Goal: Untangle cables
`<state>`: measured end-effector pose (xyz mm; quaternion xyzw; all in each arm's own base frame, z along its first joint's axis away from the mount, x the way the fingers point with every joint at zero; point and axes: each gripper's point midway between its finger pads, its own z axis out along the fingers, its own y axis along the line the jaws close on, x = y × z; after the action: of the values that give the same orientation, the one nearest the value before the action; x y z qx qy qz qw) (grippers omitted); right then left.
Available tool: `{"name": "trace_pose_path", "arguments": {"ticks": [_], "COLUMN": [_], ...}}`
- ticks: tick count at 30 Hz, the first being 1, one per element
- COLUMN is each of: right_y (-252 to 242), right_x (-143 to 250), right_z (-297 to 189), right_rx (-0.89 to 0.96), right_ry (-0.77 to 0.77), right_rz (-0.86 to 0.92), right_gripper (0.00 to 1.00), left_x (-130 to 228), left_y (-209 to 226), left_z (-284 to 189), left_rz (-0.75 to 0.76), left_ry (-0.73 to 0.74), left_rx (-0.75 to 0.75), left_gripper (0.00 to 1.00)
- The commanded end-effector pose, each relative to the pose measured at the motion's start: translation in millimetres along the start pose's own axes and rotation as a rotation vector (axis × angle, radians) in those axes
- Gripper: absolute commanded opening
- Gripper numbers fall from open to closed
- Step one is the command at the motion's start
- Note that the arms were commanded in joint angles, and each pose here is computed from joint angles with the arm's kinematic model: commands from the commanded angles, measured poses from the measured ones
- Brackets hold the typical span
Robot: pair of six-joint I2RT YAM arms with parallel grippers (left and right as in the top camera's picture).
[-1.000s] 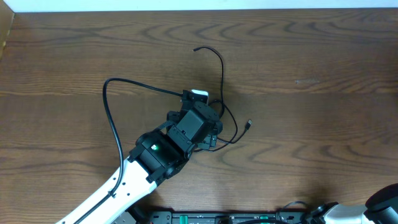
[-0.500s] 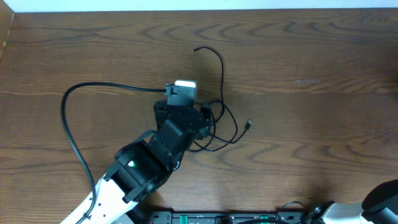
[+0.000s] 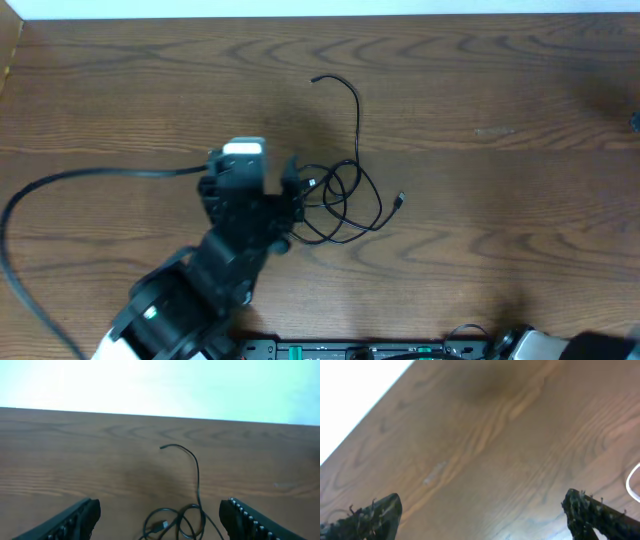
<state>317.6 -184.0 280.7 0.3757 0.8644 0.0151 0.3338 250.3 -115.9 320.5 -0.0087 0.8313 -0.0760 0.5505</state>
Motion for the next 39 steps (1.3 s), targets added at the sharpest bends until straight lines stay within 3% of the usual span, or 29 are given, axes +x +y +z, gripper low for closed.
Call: {"name": "trace_pose_path", "arguments": {"ticks": [1, 5, 8, 17, 23, 31, 39], "right_y": [23.3, 53.5, 65.7, 73.5, 98.0, 119.8, 120.3], "right_x": [3.7, 29.0, 62.4, 158.7, 221.2, 240.3, 246.6], "right_z": [-29.6, -45.2, -41.4, -8.4, 2.4, -0.4, 8.3], "right_rx": [-0.059, -0.146, -0.198, -0.306, -0.463, -0.533, -0.518], "right_ry": [-0.08, -0.14, -0.119, 0.087, 0.211, 0.2, 0.236], "right_rz": [-0.177, -0.289, -0.343, -0.334, -0.573, -0.719, -0.728], "right_gripper": [0.99, 0.99, 0.99, 0.99, 0.99, 0.99, 0.99], "left_x": [-7.3, -5.6, 1.8, 27.0, 41.0, 59.6, 53.3], "left_y": [18.5, 66.4, 84.2, 106.6, 102.2, 77.6, 71.6], "left_z": [-17.2, -36.0, -45.4, -55.7, -54.7, -50.3, -46.7], "left_rz": [-0.022, -0.008, -0.037, -0.098, -0.143, -0.065, -0.083], "left_ry": [-0.045, -0.081, -0.075, -0.01, 0.052, 0.178, 0.156], "left_rx": [-0.03, -0.224, -0.28, -0.351, -0.317, -0.176, -0.161], "left_gripper": [0.81, 0.81, 0.81, 0.81, 0.84, 0.9, 0.93]}}
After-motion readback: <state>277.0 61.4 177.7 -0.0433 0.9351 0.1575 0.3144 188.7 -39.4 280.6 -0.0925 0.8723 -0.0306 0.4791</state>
